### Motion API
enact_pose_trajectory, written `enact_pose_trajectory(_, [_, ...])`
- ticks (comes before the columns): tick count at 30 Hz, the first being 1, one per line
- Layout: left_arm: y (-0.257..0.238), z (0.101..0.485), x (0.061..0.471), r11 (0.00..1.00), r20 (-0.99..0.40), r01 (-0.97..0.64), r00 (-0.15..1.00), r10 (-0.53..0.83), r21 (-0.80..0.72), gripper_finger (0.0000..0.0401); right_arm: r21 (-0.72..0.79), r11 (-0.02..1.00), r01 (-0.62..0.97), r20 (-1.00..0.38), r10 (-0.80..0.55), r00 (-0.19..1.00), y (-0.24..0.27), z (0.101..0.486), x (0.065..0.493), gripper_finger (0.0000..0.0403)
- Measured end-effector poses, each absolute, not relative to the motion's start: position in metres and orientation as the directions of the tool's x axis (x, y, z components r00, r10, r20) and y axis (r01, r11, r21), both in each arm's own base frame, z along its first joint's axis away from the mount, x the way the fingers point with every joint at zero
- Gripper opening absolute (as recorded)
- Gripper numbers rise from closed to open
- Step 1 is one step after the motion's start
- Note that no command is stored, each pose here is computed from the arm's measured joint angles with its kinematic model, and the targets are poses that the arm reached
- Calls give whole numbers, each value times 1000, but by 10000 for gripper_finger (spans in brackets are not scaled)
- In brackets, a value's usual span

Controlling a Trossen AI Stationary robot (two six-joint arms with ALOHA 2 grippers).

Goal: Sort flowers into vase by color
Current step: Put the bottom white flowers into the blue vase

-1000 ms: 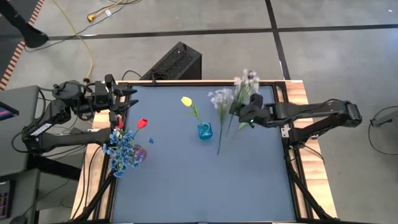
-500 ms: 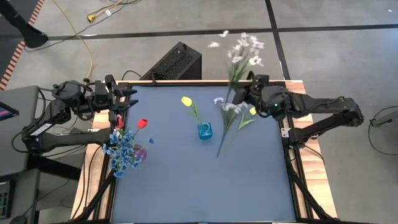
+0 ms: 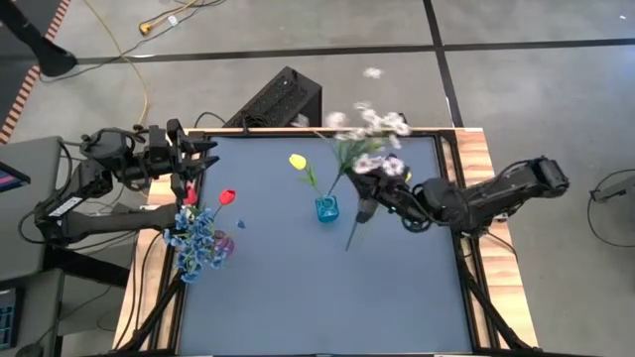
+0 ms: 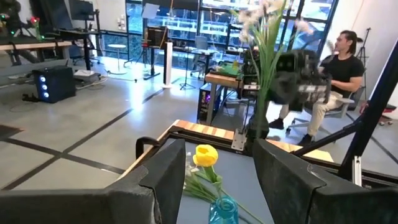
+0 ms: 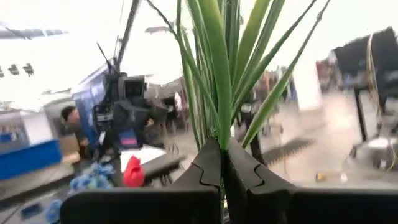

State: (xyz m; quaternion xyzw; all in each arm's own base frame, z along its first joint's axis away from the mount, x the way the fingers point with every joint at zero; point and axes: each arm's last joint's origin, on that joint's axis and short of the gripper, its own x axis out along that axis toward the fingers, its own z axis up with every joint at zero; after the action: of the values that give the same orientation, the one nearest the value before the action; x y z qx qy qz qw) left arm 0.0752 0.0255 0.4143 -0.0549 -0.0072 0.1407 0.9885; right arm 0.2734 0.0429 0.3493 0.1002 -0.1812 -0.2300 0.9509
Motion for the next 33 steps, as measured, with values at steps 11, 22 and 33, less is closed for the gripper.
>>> enact_pose_trajectory(11, [26, 414, 75, 941, -1, -305, 951, 308, -150, 177, -25, 921, 388, 231, -372, 899, 49, 291, 292, 24])
enact_pose_trajectory(22, [26, 414, 75, 935, -1, -304, 951, 309, -182, 177, -99, 894, 436, 165, -418, 894, 39, 250, 319, 24])
enact_pose_trajectory(33, [26, 414, 75, 933, -1, -304, 951, 309, -192, 177, -129, 886, 446, 93, -437, 895, 40, 240, 321, 24])
